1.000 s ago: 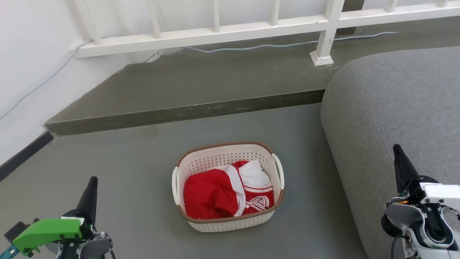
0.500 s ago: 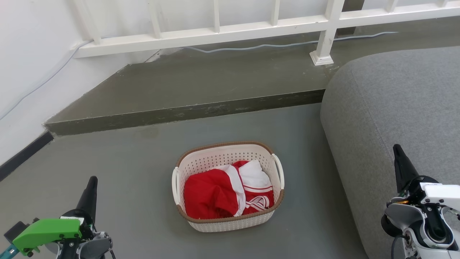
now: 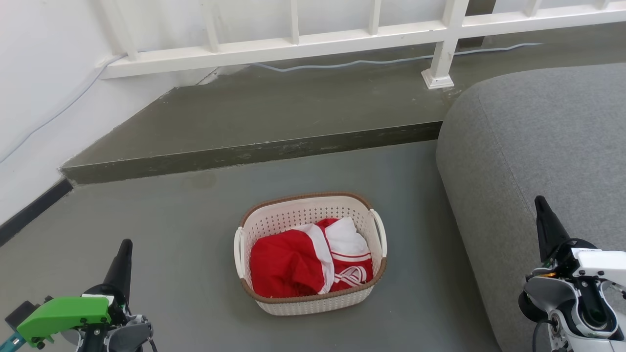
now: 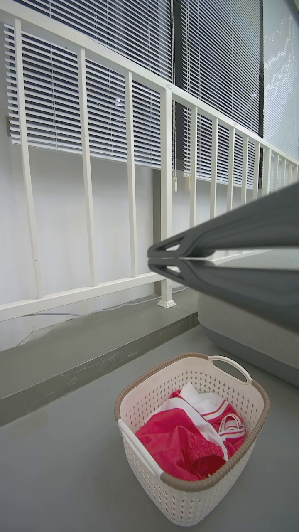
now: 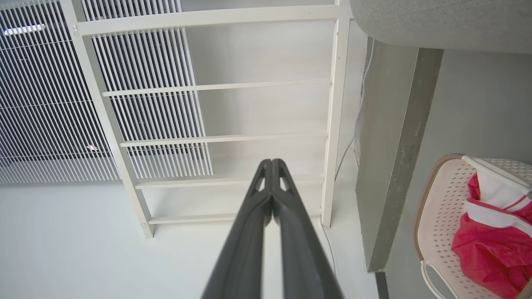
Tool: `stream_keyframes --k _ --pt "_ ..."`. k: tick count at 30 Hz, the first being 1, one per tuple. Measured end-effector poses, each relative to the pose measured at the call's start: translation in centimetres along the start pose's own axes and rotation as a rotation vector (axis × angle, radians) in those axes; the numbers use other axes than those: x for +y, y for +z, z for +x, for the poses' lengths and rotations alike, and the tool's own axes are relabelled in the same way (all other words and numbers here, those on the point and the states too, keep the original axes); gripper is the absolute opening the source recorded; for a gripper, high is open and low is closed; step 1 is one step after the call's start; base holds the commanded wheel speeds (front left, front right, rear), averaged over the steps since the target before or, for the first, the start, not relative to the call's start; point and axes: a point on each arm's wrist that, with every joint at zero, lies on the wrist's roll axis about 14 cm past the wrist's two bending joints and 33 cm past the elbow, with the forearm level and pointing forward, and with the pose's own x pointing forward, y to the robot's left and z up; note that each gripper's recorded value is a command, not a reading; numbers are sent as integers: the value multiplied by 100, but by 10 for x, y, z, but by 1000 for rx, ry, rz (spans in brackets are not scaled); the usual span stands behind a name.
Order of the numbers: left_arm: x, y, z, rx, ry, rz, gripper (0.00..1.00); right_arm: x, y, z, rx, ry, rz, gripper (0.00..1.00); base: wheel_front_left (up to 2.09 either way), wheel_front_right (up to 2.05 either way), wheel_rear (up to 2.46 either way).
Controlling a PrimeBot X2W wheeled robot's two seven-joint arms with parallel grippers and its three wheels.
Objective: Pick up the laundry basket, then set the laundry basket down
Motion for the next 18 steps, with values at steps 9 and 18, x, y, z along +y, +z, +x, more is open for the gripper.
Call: stream_keyframes --k 9,18 --pt "0 0 0 -1 -1 -1 0 0 0 0 0 0 0 0 0 0 0" --pt "0 0 0 -1 -1 -1 0 0 0 0 -1 0 1 0 0 0 0"
